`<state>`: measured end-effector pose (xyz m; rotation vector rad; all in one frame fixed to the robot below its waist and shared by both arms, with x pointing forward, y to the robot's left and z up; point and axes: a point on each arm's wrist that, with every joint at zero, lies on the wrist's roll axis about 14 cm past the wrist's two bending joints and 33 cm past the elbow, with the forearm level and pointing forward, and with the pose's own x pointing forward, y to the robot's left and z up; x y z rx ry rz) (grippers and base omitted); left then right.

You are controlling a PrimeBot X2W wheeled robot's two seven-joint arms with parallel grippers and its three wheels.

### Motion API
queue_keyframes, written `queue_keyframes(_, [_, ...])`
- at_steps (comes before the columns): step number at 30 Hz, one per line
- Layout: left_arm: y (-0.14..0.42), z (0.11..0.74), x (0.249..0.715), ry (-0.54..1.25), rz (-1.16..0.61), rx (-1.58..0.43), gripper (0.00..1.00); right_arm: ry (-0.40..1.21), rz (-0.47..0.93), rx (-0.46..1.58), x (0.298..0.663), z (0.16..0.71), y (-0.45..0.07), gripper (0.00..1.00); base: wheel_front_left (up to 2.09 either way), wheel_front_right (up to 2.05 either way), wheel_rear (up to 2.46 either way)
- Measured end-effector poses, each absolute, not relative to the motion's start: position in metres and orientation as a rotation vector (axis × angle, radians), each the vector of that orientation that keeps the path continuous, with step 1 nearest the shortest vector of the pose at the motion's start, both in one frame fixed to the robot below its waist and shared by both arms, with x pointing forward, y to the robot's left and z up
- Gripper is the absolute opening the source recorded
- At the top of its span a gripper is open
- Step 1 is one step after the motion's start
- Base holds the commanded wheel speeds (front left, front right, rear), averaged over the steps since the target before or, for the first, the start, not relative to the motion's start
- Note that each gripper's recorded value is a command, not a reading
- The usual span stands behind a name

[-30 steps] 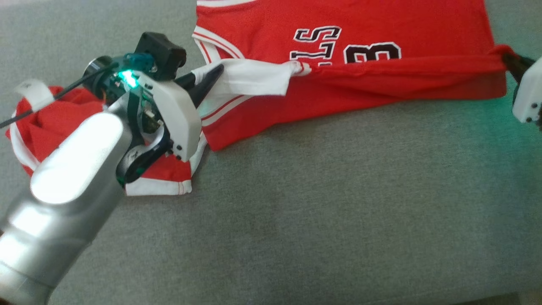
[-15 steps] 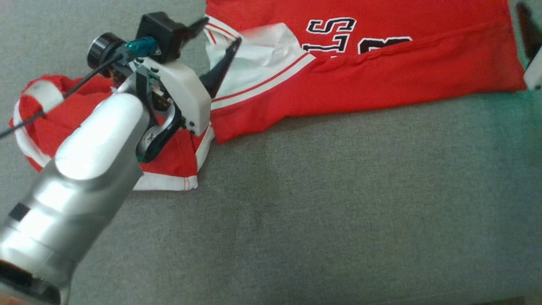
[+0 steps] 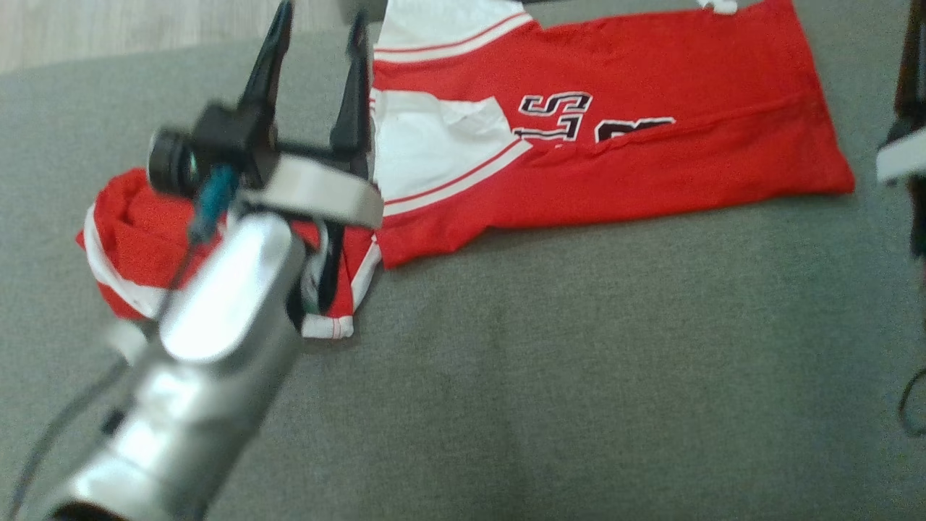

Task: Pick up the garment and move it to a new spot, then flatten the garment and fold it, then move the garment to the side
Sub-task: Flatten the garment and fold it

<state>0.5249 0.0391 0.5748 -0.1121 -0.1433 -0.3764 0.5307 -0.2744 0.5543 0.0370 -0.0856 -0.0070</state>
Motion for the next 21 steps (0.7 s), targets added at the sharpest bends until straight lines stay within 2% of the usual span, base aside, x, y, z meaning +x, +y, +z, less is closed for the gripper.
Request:
queue_keyframes(3, [0.045,0.572,0.505,-0.15,-0.315,-0.147,1.0,-0.14,-0.029,0.076,0.503,0.556,-0.271,1.0,0.0,0.0,0.0])
queue_keyframes(7, [0.039,0.57,0.474,-0.173,-0.3,-0.156,1.0,-0.122,-0.029,0.054,0.461,0.534,-0.255,1.0,0.0,0.0,0.0])
queue_keyframes(13, [0.036,0.511,0.43,-0.032,-0.293,-0.136,1.0,-0.062,-0.091,0.066,0.41,0.502,-0.251,1.0,0.0,0.0,0.0])
queue_keyframes(16, [0.033,0.494,0.423,0.019,-0.292,-0.152,1.0,-0.031,-0.098,0.074,0.4,0.49,-0.247,1.0,0.0,0.0,0.0])
queue_keyframes(21, [0.03,0.484,0.426,0.041,-0.315,-0.142,1.0,-0.051,-0.096,0.064,0.404,0.496,-0.245,1.0,0.0,0.0,0.0])
